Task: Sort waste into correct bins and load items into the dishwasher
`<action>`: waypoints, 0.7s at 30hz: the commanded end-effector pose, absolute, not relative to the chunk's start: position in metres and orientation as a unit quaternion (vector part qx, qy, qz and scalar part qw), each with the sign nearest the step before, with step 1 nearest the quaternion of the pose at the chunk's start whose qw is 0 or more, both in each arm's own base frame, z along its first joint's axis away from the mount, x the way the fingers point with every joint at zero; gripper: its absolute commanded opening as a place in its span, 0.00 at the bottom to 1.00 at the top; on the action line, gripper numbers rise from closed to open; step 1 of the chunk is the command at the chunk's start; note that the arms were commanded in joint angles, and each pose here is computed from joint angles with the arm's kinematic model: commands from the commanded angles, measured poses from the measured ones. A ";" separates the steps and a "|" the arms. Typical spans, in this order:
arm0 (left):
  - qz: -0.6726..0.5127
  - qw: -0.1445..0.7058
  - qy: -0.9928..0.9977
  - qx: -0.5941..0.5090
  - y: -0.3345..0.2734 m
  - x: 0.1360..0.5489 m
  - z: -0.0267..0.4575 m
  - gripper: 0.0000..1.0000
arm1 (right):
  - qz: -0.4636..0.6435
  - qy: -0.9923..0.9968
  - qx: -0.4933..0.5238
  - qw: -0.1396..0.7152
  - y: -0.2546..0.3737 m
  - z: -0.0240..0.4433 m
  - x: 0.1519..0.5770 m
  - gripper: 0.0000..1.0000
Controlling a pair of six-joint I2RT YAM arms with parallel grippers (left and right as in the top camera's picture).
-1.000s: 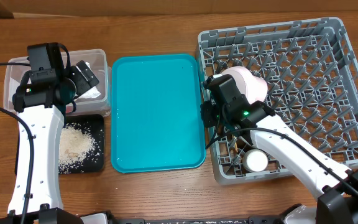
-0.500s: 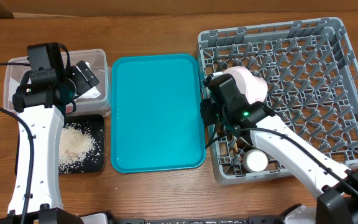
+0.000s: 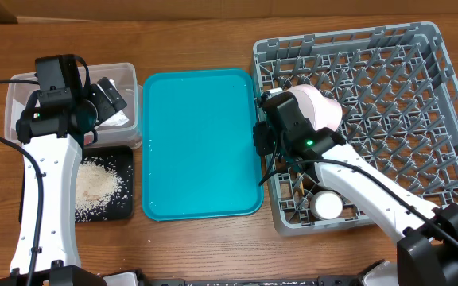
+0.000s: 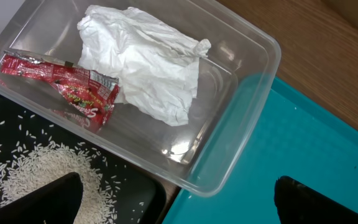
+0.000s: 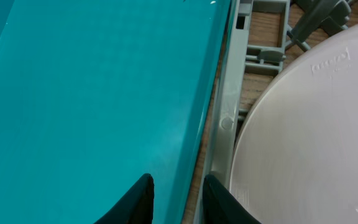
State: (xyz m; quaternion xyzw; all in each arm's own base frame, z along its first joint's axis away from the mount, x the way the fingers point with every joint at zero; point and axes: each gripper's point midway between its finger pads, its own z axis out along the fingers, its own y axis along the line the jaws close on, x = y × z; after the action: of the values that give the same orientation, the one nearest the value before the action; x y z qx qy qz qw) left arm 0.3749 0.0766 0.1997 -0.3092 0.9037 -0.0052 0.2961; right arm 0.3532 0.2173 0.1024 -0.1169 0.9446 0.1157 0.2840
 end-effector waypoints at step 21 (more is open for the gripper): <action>-0.008 0.308 0.898 -0.313 0.077 0.378 0.209 1.00 | 0.064 0.956 -0.105 0.268 0.201 0.075 0.353 0.18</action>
State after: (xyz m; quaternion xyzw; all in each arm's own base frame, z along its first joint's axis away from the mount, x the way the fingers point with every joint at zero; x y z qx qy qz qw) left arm 0.3749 0.0766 0.1997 -0.3091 0.9037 -0.0054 0.2961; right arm 0.3509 0.2017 0.0744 -0.1096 0.9567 0.0666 0.2613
